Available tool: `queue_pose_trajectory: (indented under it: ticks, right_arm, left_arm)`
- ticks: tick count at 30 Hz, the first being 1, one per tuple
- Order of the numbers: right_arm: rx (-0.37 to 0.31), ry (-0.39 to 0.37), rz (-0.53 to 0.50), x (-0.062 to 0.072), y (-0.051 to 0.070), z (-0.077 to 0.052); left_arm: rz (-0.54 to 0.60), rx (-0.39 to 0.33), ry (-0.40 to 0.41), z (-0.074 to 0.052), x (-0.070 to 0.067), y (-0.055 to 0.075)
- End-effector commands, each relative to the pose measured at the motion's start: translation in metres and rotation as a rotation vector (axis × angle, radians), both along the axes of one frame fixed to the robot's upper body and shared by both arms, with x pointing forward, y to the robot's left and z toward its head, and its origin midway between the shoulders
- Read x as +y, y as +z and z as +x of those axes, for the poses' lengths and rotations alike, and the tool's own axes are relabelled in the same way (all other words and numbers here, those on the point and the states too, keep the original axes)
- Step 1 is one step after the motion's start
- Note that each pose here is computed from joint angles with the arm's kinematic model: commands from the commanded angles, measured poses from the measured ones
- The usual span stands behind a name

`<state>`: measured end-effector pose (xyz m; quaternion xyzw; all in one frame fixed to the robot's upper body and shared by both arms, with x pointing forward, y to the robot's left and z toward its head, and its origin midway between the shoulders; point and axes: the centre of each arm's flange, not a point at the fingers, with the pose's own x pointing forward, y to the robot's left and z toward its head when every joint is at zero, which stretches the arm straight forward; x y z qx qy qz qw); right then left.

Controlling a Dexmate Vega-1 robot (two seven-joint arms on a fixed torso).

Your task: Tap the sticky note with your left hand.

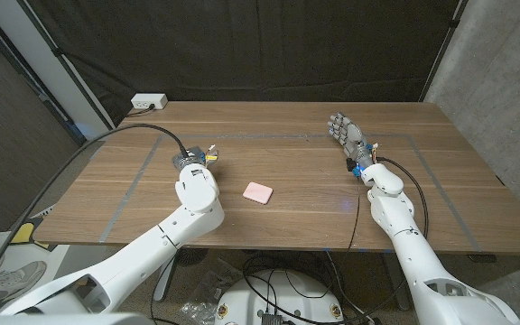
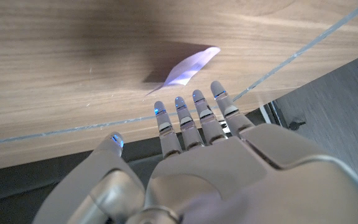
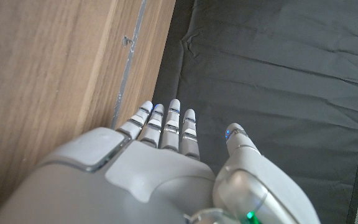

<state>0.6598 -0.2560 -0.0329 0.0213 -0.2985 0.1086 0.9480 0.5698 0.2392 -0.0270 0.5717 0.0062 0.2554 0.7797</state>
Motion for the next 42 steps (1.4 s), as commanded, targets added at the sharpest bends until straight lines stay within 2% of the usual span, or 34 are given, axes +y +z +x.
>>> queue_pose_trajectory:
  ticks: [1, 7, 22, 29, 42]
  right_arm:
    - [-0.007, -0.004, 0.016, -0.001, -0.002, -0.001]
    - [-0.012, -0.012, 0.025, -0.003, -0.003, -0.003]
    - [-0.015, -0.03, 0.041, -0.007, -0.006, -0.004]
    - [-0.01, -0.028, 0.039, -0.007, -0.006, -0.003]
    - [-0.018, -0.029, 0.039, -0.005, -0.004, -0.001]
  left_arm:
    - [0.016, -0.08, -0.033, -0.014, -0.007, 0.007]
    - [0.022, -0.064, -0.004, -0.011, -0.007, 0.004]
    - [-0.001, -0.072, 0.132, 0.0, -0.004, -0.003]
    - [-0.019, -0.109, 0.177, 0.001, -0.003, -0.003]
    - [-0.034, -0.039, 0.203, 0.011, 0.003, -0.006]
